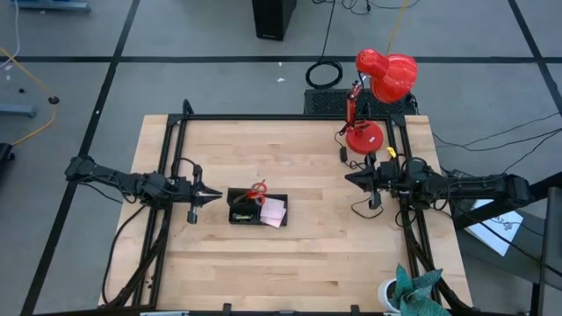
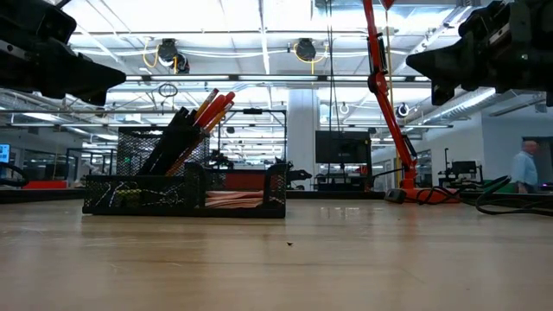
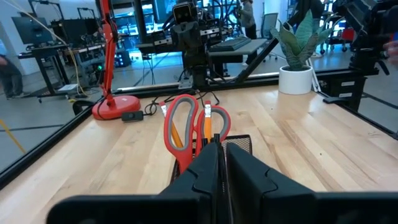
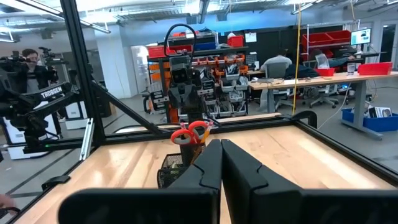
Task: Pick and place office supplies into organizer
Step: Return to Home Position
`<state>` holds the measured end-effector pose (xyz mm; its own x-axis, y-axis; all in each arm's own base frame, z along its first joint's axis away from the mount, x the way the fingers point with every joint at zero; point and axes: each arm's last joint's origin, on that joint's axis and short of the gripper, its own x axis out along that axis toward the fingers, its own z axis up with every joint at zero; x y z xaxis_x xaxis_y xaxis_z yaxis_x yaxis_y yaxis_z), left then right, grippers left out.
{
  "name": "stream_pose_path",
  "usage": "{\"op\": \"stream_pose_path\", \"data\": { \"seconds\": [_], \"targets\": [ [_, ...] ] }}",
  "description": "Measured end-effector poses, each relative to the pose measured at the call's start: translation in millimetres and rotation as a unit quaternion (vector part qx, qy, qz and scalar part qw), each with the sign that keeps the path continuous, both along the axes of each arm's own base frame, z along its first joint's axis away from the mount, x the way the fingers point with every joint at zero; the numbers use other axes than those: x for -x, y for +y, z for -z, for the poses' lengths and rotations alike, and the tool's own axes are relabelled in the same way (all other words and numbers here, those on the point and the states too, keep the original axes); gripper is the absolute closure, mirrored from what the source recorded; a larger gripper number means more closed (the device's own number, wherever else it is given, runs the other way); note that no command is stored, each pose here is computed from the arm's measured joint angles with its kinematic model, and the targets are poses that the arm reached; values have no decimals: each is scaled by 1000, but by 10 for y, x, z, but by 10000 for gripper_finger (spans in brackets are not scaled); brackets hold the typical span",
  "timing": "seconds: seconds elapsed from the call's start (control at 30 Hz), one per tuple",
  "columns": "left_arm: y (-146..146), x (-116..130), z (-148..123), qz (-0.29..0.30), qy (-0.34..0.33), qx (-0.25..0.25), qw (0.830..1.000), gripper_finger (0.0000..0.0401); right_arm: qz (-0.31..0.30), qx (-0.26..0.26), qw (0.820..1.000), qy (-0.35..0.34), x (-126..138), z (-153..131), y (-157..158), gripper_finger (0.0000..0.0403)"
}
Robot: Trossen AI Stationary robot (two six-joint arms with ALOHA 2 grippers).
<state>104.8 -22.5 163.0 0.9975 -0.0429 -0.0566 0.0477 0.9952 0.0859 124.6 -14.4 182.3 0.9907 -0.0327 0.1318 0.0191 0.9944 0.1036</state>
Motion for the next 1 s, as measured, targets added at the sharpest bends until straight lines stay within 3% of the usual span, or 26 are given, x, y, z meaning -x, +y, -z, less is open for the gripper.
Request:
{"op": "stream_pose_path", "data": {
  "seconds": [1.0],
  "targets": [
    [0, 0, 0, 0, 0, 0, 1000, 354, 0, 0, 1000, 0, 0, 1, 0, 403]
  ]
}}
